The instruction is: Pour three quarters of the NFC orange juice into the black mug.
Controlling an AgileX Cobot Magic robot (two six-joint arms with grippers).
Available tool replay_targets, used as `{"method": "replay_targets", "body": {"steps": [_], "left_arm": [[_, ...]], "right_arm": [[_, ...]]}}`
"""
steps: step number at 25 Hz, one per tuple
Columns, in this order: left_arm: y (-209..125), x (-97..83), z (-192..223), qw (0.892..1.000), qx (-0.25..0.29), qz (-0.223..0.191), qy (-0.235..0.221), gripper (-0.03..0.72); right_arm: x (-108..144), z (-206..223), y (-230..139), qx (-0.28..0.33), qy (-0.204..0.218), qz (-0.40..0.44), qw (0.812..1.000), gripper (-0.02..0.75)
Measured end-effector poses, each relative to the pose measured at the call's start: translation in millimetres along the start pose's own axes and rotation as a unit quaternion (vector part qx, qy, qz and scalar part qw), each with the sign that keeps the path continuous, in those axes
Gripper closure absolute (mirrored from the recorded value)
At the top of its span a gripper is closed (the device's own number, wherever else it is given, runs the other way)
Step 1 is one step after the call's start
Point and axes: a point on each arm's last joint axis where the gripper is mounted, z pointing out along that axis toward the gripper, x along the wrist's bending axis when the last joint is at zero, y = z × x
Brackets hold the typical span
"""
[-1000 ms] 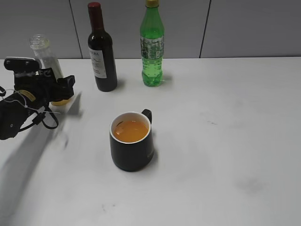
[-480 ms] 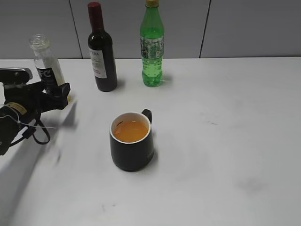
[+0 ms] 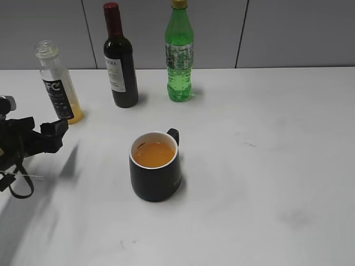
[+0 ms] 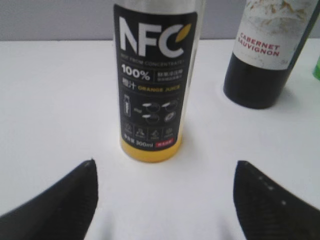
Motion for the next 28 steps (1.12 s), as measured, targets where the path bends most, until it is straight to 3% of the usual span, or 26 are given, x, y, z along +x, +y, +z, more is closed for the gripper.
{"method": "replay_targets", "body": {"steps": [5, 16, 19, 25, 28], "left_arm": [[17.6, 1.5, -21.8, 0.996, 0.094, 0.002, -0.006, 0.049], [58.6, 5.0, -81.5, 0.967, 0.254, 0.004, -0.013, 0.067], [77.6, 6.8, -94.4, 0.953, 0.301, 0.004, -0.015, 0.071], [117.0, 7.0, -128.4, 0.914, 0.403, -0.022, -0.028, 0.100], [129.7, 5.5, -150.6, 0.907, 0.418, -0.033, -0.037, 0.105]], "right_arm": [[0.0, 0.0, 0.0, 0.000, 0.000, 0.000, 1.000, 0.154], [0.0, 0.0, 0.0, 0.000, 0.000, 0.000, 1.000, 0.154], [0.0, 0.0, 0.0, 0.000, 0.000, 0.000, 1.000, 0.154], [0.0, 0.0, 0.0, 0.000, 0.000, 0.000, 1.000, 0.154], [0.0, 0.0, 0.0, 0.000, 0.000, 0.000, 1.000, 0.154]]}}
